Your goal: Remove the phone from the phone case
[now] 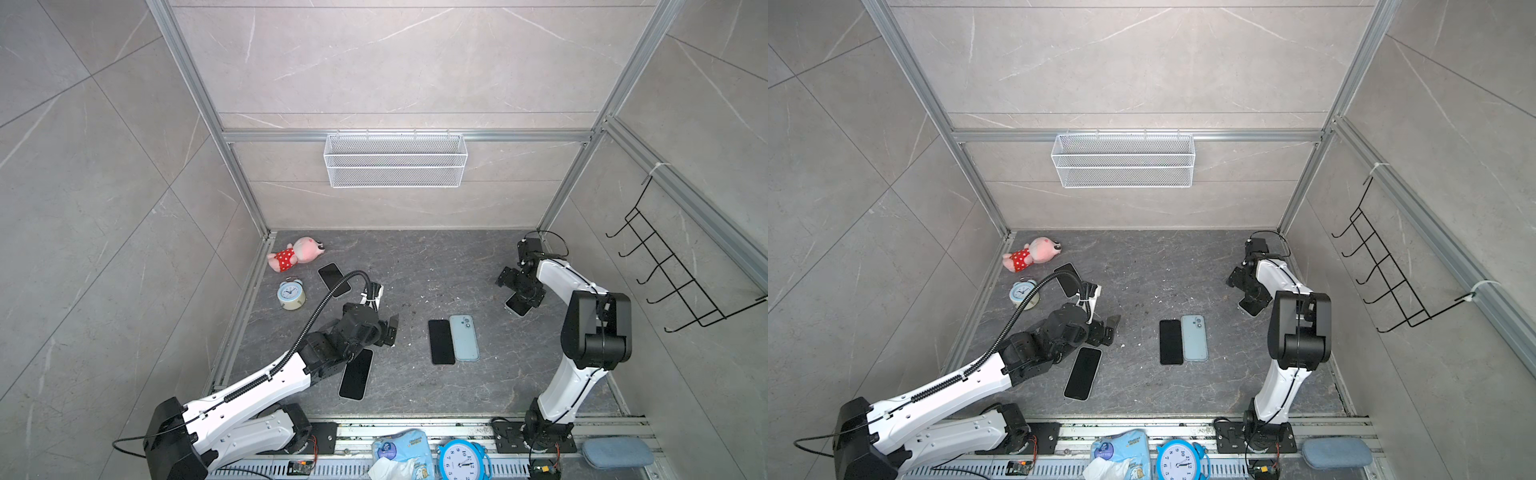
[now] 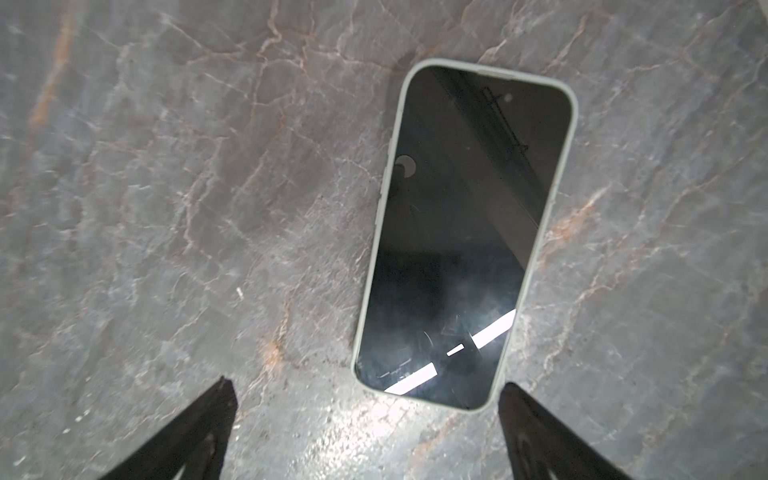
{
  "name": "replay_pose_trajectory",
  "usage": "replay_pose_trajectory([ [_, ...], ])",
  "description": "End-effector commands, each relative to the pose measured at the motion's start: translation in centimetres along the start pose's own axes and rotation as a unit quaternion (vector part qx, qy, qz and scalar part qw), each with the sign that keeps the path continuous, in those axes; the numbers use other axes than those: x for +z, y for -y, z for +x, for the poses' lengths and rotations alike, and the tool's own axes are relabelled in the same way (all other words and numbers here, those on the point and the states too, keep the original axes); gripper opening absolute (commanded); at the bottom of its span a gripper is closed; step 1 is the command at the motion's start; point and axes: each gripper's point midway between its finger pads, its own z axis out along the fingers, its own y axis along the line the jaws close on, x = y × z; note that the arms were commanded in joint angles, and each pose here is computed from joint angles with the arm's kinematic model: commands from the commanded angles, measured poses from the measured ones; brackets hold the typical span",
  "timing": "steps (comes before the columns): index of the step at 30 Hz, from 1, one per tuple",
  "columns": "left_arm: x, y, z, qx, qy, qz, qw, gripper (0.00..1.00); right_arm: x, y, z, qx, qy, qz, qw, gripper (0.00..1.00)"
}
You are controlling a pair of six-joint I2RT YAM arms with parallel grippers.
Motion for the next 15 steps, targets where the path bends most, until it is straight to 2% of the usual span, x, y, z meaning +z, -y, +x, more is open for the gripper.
replay_pose_trajectory([
  [1,-0.5,0.3,-0.4,0.005,0.011,0.017,1.0,1.0,1.0,1.0,-0.1,0.003,-0.012,0.026,1.0,1.0],
  [15,-0.9,0.0,-0.1,0.0,0.011,0.017,1.0,1.0,5.2,3.3,0.3,0.028,-0.052,0.04,0.997,0.99],
])
